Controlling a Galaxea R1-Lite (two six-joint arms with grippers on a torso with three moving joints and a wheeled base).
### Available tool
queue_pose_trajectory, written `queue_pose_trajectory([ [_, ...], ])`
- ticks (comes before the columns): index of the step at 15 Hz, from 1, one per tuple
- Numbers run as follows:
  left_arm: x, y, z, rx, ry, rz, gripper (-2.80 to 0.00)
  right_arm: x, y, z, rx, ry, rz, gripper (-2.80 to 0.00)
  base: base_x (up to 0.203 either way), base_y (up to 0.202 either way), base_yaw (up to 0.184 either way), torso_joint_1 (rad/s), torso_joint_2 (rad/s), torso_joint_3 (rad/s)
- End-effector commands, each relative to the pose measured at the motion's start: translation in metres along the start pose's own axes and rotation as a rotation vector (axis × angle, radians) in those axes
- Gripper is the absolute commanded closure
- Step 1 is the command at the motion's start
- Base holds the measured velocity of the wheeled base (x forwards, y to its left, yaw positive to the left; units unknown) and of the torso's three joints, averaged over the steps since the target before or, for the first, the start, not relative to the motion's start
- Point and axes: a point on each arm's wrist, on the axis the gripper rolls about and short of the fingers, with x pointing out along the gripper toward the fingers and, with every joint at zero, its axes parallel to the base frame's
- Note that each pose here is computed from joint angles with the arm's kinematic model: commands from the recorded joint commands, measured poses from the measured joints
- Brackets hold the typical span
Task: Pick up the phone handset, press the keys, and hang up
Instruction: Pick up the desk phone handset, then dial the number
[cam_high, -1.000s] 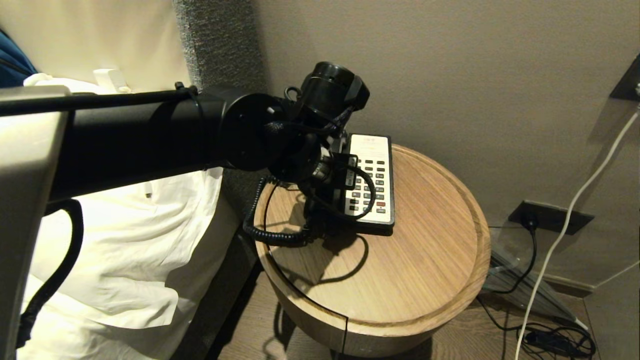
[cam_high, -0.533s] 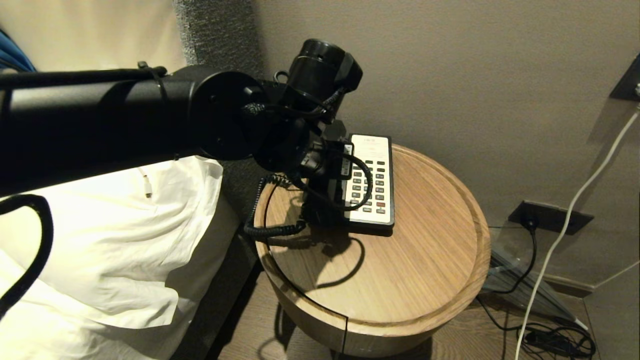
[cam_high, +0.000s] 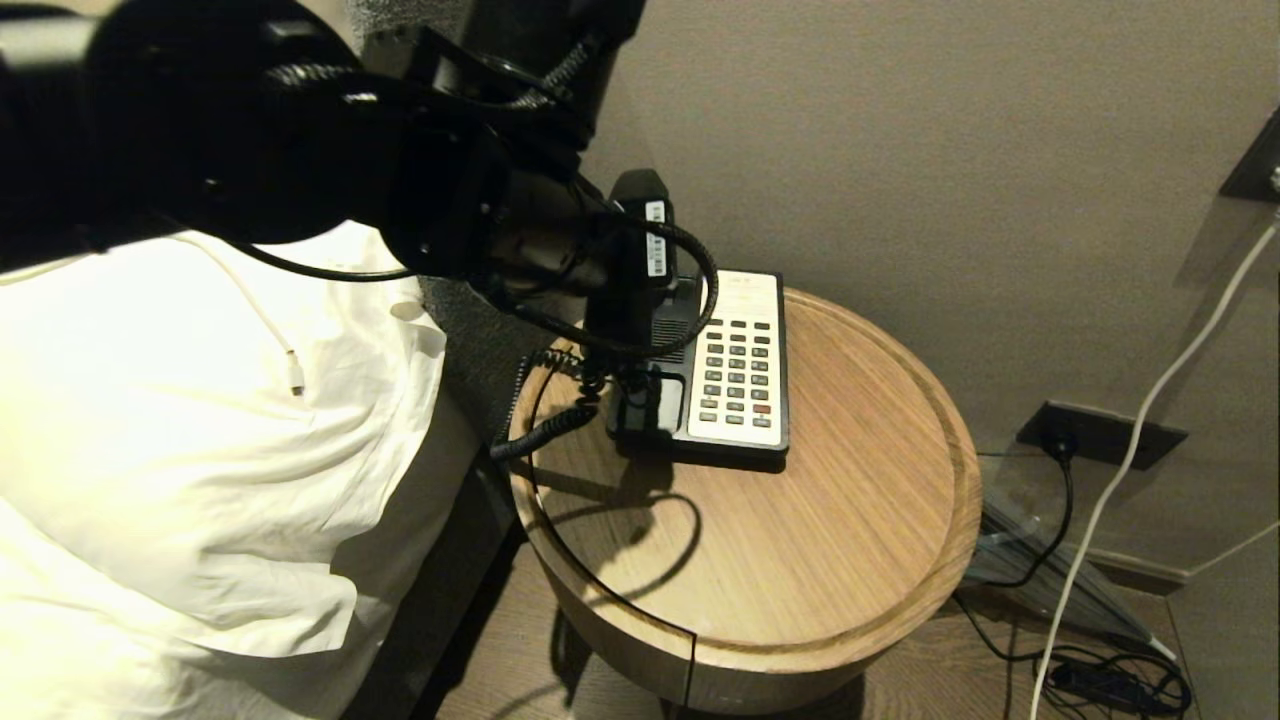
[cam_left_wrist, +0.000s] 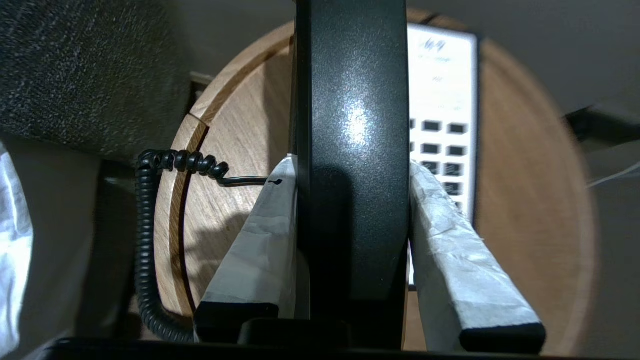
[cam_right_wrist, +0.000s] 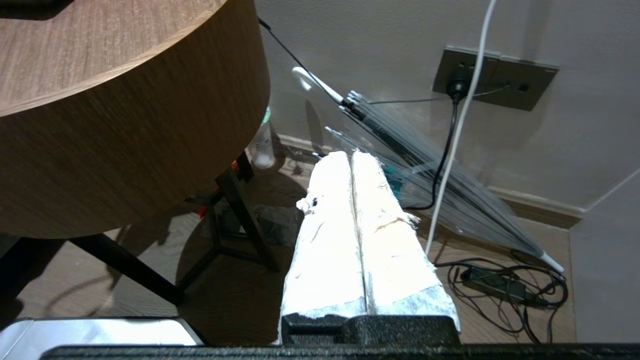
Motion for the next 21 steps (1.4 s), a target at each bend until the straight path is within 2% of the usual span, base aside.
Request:
queue_pose_trajectory([
  [1, -0.036, 0.009, 0.017, -0.080, -0.061, -0.047, 0.00, 0.000, 0.000, 0.000, 0.000, 0.001, 0.001, 0.00, 0.000, 0.000, 0.000, 0.000, 0.00, 0.000],
  [6, -0.087, 0.018, 0.032, -0.192, -0.114, -0.180, 0.00, 0.000, 0.000, 0.000, -0.020, 0.002, 0.005, 0.00, 0.000, 0.000, 0.000, 0.000, 0.00, 0.000],
  [9, -0.122, 0.032, 0.036, -0.279, -0.125, -0.264, 0.00, 0.000, 0.000, 0.000, -0.002, 0.002, 0.001, 0.00, 0.000, 0.000, 0.000, 0.000, 0.00, 0.000],
  [13, -0.150, 0.059, 0.007, -0.359, -0.045, -0.286, 0.00, 0.000, 0.000, 0.000, 0.000, 0.002, 0.001, 0.00, 0.000, 0.000, 0.000, 0.000, 0.00, 0.000],
  [15, -0.174, 0.075, -0.004, -0.420, -0.031, -0.339, 0.00, 0.000, 0.000, 0.000, 0.000, 0.001, 0.001, 0.00, 0.000, 0.000, 0.000, 0.000, 0.00, 0.000],
  [18, -0.198, 0.094, -0.012, -0.507, -0.082, -0.427, 0.00, 0.000, 0.000, 0.000, 0.001, 0.002, 0.001, 0.00, 0.000, 0.000, 0.000, 0.000, 0.00, 0.000],
  [21, -0.213, 0.108, -0.025, -0.522, -0.115, -0.460, 0.00, -0.001, 0.000, 0.000, -0.004, 0.025, 0.000, 0.00, 0.000, 0.000, 0.000, 0.000, 0.00, 0.000],
])
